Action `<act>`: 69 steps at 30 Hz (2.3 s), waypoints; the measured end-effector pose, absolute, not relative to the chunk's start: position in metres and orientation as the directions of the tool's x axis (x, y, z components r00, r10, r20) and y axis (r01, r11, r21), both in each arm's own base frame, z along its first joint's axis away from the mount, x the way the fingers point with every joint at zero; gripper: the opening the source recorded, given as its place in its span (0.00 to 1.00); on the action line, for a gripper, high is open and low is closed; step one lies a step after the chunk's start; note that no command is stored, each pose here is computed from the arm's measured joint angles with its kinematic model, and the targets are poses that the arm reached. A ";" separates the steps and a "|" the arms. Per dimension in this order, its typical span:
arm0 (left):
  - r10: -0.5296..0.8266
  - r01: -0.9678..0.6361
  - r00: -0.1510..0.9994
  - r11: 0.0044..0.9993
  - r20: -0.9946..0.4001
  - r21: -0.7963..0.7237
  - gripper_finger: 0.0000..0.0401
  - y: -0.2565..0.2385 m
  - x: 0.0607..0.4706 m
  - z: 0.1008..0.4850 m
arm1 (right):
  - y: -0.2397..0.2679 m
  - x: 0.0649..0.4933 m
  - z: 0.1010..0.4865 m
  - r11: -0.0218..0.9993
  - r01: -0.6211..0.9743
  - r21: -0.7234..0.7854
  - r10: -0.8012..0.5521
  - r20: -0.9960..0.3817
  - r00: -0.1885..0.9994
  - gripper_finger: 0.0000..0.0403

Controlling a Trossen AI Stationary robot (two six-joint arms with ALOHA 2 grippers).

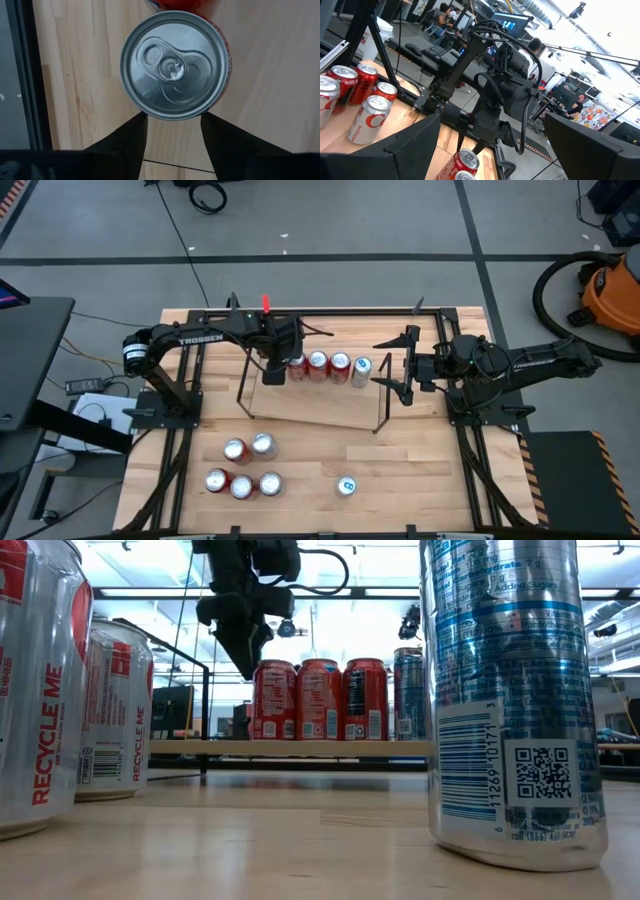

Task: Place canned beverage on shelf
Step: Adjust the red-white soda can on the shelf, then put the top red-silver soda can on the shelf

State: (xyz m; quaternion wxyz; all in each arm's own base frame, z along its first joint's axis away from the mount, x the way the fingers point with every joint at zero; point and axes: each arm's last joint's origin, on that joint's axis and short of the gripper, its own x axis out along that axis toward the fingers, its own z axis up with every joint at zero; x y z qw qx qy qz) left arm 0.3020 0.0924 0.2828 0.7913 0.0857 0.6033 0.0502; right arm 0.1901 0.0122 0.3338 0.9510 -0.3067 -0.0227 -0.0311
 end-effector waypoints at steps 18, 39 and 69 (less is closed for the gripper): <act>0.102 -0.035 0.163 0.995 -0.981 0.097 0.48 0.074 0.294 0.280 | 0.012 0.190 0.333 0.808 0.071 -0.584 -0.045 0.058 0.997 0.91; -0.042 -0.257 0.151 0.963 -0.988 -0.080 0.49 -0.032 0.299 0.279 | 0.012 0.190 0.334 0.807 0.074 -0.585 -0.045 0.063 0.997 0.91; 0.001 -0.224 0.373 0.970 -0.928 -0.089 0.79 -0.127 0.293 0.286 | 0.012 0.190 0.335 0.807 0.082 -0.585 -0.045 0.078 0.996 0.91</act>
